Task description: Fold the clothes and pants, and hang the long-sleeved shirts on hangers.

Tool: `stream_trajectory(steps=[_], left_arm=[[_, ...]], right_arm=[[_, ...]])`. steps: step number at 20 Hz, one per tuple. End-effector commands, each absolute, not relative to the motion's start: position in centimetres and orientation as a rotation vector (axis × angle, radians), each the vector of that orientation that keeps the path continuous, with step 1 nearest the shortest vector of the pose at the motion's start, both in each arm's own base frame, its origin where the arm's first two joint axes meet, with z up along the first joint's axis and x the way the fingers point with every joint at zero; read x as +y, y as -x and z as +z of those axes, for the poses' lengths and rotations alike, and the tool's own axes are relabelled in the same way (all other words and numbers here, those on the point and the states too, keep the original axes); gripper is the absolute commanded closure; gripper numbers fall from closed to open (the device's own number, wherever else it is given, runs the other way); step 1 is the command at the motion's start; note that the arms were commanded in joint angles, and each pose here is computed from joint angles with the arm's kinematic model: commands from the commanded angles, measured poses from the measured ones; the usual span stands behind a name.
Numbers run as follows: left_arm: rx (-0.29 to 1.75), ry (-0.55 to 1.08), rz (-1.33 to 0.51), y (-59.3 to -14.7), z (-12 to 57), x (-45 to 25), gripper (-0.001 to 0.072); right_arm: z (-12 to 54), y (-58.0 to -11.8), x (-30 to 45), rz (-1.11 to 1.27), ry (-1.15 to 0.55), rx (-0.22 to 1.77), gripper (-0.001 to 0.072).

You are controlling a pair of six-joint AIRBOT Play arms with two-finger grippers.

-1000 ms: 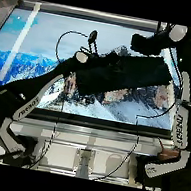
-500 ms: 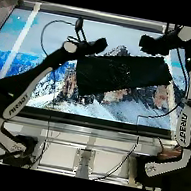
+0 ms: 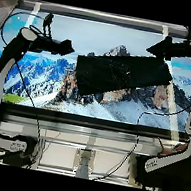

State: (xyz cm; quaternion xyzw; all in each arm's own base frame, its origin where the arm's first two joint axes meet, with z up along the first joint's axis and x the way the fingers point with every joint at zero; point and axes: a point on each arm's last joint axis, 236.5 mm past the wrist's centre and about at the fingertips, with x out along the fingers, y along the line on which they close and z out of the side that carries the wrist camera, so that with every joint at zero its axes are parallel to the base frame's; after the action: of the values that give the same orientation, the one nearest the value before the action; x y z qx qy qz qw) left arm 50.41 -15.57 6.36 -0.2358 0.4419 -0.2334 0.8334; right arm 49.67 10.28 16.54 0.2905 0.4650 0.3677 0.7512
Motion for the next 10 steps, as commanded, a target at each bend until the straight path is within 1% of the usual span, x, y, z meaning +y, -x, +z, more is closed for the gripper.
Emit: stream_trajectory(steps=[1,2,3,4,5,6,8,10], left_arm=[[1.105,0.511,-0.495,-47.0,2.3,-14.2,0.0635],[1.121,0.516,-0.496,-47.0,1.6,-14.5,0.0359],[1.136,0.531,-0.498,-47.0,0.9,-14.8,0.0116],[1.156,0.552,-0.499,-47.0,0.2,-15.0,0.011],[1.187,0.575,-0.508,-46.6,-0.7,-15.4,0.0109],[1.223,0.589,-0.517,-46.2,-1.6,-15.6,0.0109],[1.297,0.613,-0.527,-45.3,-3.6,-15.8,0.0109],[1.34,0.673,-0.547,-44.9,-4.7,-16.6,0.0109]], right_arm=[[16.2,-49.8,10.1,0.872,-0.689,1.004,0.0688],[15.8,-50.5,9.8,0.835,-0.675,0.994,0.0681],[15.4,-51.2,9.5,0.797,-0.662,0.986,0.0595],[15.2,-51.7,9.3,0.767,-0.667,0.98,0.0408],[14.9,-52.3,9.1,0.736,-0.666,0.973,0.0189],[14.7,-52.6,8.9,0.716,-0.661,0.973,0.0065],[14.2,-52.6,8.9,0.704,-0.645,0.984,0.0031],[14.1,-52.6,8.9,0.701,-0.642,0.985,0.0031]])
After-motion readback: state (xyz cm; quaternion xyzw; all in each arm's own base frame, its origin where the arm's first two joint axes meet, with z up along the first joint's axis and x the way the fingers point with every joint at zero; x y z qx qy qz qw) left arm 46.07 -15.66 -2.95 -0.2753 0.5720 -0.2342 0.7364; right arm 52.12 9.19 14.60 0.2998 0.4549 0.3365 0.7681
